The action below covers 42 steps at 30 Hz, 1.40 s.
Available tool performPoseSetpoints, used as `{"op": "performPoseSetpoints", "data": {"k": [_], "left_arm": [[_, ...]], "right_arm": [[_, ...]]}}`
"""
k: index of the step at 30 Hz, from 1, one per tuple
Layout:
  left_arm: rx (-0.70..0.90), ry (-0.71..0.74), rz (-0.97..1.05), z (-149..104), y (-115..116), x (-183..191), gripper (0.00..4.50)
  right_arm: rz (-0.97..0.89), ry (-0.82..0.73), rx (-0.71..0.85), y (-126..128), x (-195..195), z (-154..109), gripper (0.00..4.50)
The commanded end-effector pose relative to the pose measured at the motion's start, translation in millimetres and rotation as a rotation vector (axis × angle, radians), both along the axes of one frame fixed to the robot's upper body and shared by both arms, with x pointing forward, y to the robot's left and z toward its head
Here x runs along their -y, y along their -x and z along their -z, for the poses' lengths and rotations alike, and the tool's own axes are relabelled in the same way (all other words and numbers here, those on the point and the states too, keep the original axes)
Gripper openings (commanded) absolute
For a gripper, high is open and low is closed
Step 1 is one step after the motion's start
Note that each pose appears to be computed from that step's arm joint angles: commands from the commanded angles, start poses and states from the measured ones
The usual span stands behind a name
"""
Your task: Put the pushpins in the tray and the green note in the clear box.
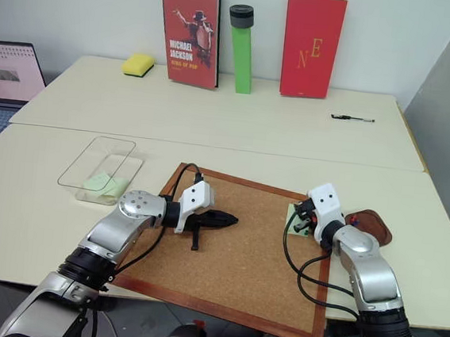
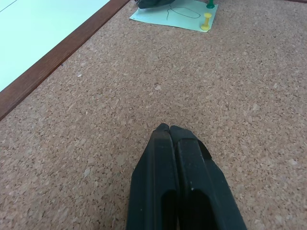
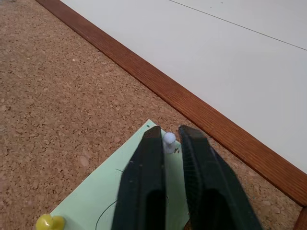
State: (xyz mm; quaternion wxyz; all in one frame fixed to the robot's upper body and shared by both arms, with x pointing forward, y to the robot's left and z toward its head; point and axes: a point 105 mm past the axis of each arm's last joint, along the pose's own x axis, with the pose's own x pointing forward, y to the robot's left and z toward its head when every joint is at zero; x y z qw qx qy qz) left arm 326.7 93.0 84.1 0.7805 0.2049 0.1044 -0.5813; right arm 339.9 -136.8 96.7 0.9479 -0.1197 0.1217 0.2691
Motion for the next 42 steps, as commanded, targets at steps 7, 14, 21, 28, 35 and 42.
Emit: {"op": "performPoseSetpoints", "data": {"k": [7, 14, 21, 28, 35, 42], "left_arm": [[-0.029, -0.085, -0.035, 18, 2, -13, 0.0], [-0.029, -0.11, -0.033, 21, 2, -14, 0.0], [-0.017, -0.113, -0.027, 20, 1, -12, 0.0], [-0.015, -0.114, -0.024, 19, 3, -12, 0.0], [-0.008, -0.122, -0.015, 17, 1, -12, 0.0], [0.005, -0.13, -0.009, 16, 0, -11, 0.0]], "right_arm": [[-0.035, 0.011, 0.156, 1, -7, -39, 0.06], [-0.017, -0.034, 0.203, 6, -10, -58, 0.06], [0.03, -0.039, 0.231, 13, 5, -73, 0.06], [0.258, 0.105, 0.185, 34, 79, -61, 0.06], [0.327, 0.341, 0.125, 45, 113, -31, 0.06], [0.309, 0.4, 0.096, 41, 113, -12, 0.06]]}}
